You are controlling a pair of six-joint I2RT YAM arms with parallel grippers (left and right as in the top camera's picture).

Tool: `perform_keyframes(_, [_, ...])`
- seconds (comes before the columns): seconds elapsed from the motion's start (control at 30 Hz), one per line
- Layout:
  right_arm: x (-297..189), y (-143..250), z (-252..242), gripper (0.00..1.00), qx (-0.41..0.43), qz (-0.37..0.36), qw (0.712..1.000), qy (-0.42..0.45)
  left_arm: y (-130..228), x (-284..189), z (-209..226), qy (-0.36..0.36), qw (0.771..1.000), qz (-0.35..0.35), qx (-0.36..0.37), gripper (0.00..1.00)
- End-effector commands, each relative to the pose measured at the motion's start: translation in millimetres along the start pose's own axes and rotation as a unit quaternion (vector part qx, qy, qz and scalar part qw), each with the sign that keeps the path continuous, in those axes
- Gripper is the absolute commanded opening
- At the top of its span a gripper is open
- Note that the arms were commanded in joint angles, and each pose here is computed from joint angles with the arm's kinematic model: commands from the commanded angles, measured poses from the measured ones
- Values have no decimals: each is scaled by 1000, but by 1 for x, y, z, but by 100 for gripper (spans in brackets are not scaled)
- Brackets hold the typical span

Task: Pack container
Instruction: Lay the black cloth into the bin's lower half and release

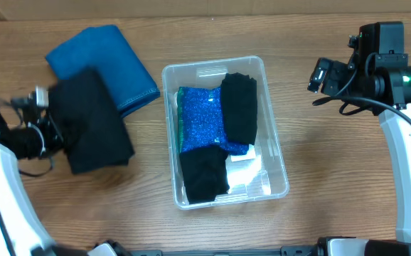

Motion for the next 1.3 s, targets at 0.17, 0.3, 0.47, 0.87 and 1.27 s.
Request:
perform_keyframes(0.17, [-14, -17, -74, 100, 88, -37, 989, 116, 16, 8, -180, 65, 991, -38, 109, 4])
perform_keyframes(0.3, [-20, -21, -118, 100, 154, -37, 980, 122, 45, 44, -224, 54, 991, -29, 122, 4])
perform_keyframes(0.47, [-20, -19, -120, 100, 132, -27, 984, 113, 80, 90, -246, 11, 998, -14, 68, 4])
perform_keyframes(0.87, [-19, -16, -118, 100, 135, -21, 985, 108, 184, 187, -249, -56, 984, 164, -36, 4])
perform_keyframes(1.27, [-19, -16, -117, 100, 134, -21, 985, 104, 218, 221, -199, -154, 958, 241, -21, 64])
Point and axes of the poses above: each gripper's point midway between its finger pads, its own x axis out along the fingers, its own z axis along the line the jaws close on, y = z × x, the point moved 1 cm from there along -x, back along the fingers, and after that the axes turned 1 degree about x, right-handed, at the moved point
